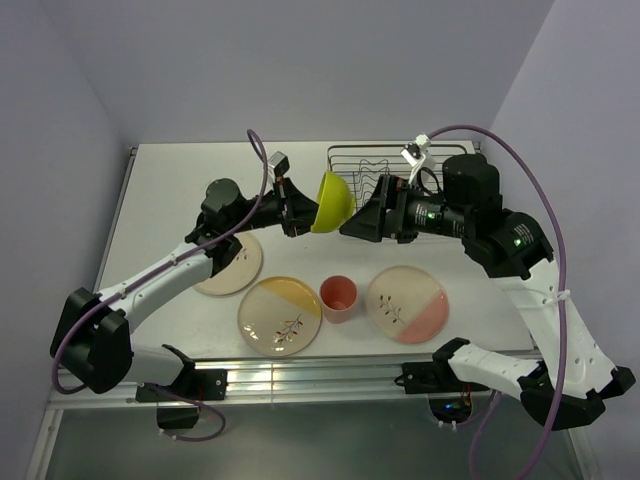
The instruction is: Load the mixed dishes into the dish rack
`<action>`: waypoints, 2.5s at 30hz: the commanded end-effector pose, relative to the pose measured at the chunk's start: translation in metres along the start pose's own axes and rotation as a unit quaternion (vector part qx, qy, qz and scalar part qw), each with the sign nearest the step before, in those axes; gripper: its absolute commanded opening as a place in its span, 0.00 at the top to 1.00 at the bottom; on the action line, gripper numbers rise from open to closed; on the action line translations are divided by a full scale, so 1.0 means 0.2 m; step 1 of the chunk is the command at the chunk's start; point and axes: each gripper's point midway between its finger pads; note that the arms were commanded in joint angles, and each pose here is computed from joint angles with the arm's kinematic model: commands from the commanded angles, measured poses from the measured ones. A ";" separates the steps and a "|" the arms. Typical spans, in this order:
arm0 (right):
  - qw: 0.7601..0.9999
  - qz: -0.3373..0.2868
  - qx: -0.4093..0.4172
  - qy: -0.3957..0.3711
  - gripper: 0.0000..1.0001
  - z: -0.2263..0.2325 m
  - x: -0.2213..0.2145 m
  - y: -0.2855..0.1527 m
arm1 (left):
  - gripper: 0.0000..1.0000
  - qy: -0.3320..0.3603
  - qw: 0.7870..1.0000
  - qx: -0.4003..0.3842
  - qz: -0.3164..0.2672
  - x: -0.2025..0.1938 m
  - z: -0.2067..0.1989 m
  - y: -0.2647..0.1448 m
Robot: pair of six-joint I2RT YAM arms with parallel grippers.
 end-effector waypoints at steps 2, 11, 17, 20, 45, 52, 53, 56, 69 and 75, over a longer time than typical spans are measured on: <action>0.999 -0.029 0.044 -0.005 0.00 0.10 0.08 0.01 | 1.00 0.038 0.995 -0.087 0.011 -0.04 -0.26 -0.01; 0.995 -0.071 0.063 0.000 0.03 0.21 0.16 -0.06 | 1.00 0.059 0.998 -0.002 -0.007 -0.02 -0.14 0.05; 0.996 -0.068 0.063 0.010 0.07 0.20 0.15 -0.06 | 1.00 0.096 0.989 0.109 -0.014 0.03 -0.04 0.07; 0.995 -0.066 0.073 0.013 0.09 0.22 0.15 -0.06 | 1.00 0.102 0.988 0.110 -0.018 0.04 -0.05 0.08; 0.995 -0.089 0.041 0.021 0.15 0.16 0.21 0.00 | 1.00 0.150 0.964 0.217 -0.042 0.06 0.02 0.07; 0.995 -0.095 0.034 0.019 0.23 0.15 0.23 0.00 | 1.00 0.158 0.959 0.232 -0.040 0.07 0.03 0.07; 0.995 -0.095 0.033 0.019 0.27 0.14 0.23 0.00 | 1.00 0.159 0.959 0.231 -0.040 0.07 0.03 0.07; 0.994 -0.100 0.034 0.019 0.43 0.14 0.23 0.00 | 1.00 0.161 0.959 0.231 -0.036 0.07 0.03 0.08; 0.993 -0.120 -0.002 0.015 1.00 0.06 0.27 0.02 | 0.22 0.159 0.964 0.211 -0.026 0.05 0.02 0.09; 0.992 -0.122 -0.026 0.021 1.00 0.00 0.27 0.04 | 0.01 0.158 0.961 0.223 -0.043 0.09 0.04 0.05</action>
Point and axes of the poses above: each gripper's point midway between its finger pads, its own y axis out along the fingers, its own z axis along the line the jaws close on, x = y × z, and after that the axes turned 13 degrees about y, right-handed
